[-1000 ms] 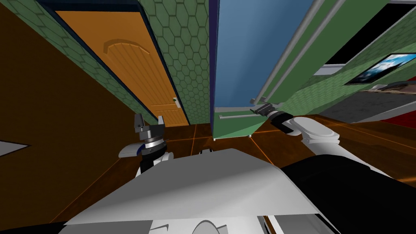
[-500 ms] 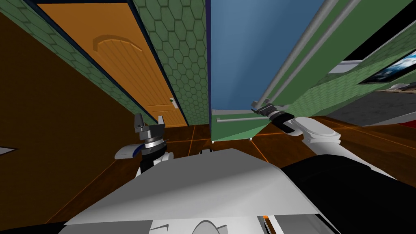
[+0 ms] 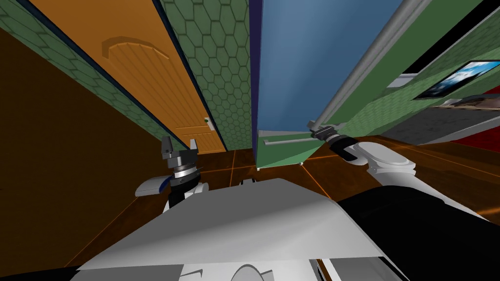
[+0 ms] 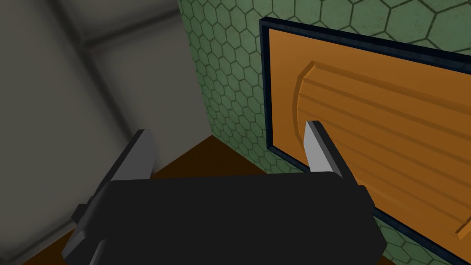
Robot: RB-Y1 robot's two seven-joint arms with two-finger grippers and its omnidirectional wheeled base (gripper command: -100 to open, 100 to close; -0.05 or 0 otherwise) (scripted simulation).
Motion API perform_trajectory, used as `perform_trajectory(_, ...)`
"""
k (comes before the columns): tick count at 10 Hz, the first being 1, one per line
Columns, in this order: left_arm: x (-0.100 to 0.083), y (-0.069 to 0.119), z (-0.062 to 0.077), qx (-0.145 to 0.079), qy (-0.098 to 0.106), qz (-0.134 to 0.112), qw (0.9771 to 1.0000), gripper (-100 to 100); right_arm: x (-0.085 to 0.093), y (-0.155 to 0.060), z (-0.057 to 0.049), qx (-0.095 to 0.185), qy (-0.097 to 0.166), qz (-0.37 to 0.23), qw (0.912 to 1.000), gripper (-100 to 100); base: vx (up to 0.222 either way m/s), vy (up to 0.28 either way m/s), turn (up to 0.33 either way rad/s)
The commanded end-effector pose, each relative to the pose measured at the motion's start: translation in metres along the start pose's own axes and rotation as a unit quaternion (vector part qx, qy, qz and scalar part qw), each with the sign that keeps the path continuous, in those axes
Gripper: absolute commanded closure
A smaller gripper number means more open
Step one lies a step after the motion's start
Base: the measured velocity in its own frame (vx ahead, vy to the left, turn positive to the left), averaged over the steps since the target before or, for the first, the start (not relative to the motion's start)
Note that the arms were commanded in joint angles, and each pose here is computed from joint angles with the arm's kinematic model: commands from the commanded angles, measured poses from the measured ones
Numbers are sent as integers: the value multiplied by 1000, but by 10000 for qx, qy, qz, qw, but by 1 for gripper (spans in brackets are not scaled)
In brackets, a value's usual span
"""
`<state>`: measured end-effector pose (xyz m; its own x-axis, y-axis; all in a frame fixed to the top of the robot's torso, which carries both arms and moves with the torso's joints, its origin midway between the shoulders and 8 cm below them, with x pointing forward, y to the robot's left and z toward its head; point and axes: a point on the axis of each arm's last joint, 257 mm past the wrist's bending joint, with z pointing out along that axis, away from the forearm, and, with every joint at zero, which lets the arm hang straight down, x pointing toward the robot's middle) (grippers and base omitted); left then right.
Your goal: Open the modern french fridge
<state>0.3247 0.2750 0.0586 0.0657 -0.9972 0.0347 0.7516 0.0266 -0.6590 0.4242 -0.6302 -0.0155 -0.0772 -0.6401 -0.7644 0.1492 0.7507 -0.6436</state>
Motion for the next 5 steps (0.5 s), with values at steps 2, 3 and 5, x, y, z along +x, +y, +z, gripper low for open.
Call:
perform_trajectory(2,0,0,0,0,0,0,10000,0,19,-30,-6,355,248,1,9991,100,-13,284,-121)
perform_trajectory(3,0,0,0,0,0,0,10000,0,25,-38,-8,449,324,1,9985,100,-38,244,-129)
perform_trajectory(5,0,0,0,0,0,0,10000,0,38,-54,-14,638,474,0,9968,100,-30,250,-112)
